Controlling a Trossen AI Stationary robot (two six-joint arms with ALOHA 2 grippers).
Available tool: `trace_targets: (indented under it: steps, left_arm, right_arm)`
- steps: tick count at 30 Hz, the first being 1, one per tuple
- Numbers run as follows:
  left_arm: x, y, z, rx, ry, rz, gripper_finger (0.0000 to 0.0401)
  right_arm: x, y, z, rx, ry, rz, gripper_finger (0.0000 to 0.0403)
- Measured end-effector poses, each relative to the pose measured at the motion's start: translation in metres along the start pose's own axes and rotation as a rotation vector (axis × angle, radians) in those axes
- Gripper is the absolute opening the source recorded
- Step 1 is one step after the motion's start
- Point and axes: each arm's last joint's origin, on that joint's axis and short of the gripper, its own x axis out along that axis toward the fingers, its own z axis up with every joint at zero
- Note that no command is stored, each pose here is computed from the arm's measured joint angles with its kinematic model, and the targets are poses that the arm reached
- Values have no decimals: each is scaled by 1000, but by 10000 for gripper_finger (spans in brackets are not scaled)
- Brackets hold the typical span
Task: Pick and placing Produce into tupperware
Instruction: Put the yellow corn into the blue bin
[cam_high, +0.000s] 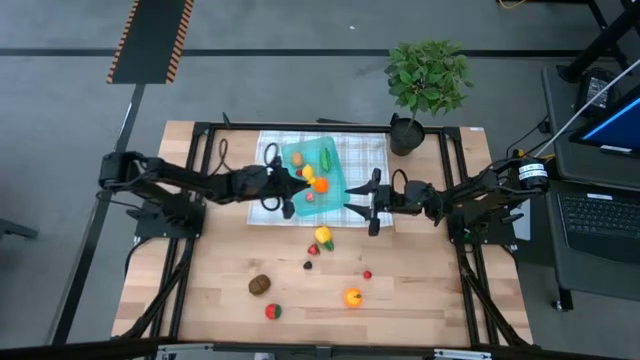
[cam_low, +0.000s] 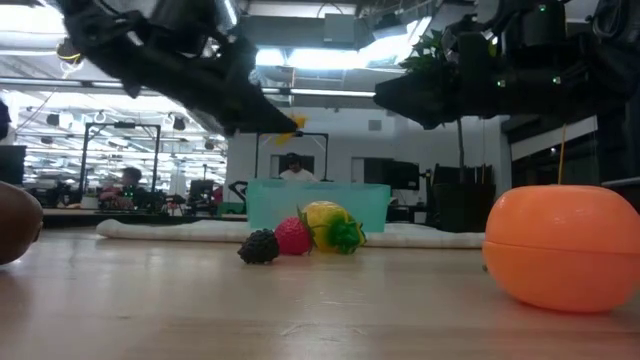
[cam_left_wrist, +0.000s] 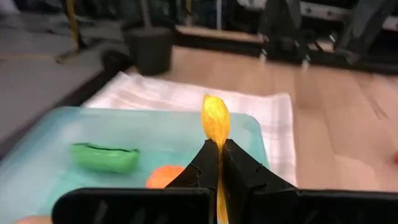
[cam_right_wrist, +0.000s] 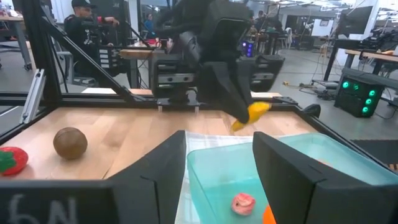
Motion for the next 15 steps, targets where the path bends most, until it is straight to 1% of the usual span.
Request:
trace_targets:
  steps: [2, 7, 12, 15]
  left_arm:
    - [8, 1, 4, 4, 63, -19, 1]
    - [20, 2, 11, 30, 288, 6, 0]
    - [24, -1, 21, 49, 423, -53, 0]
    - [26, -2, 25, 50, 462, -63, 0]
  right_arm:
    - [0, 0, -1, -1, 12, 1, 189]
    - [0, 0, -2, -1, 19, 1, 189]
    - [0, 0, -4, -2, 45, 3, 189]
    - [0, 0, -5, -3, 47, 3, 189]
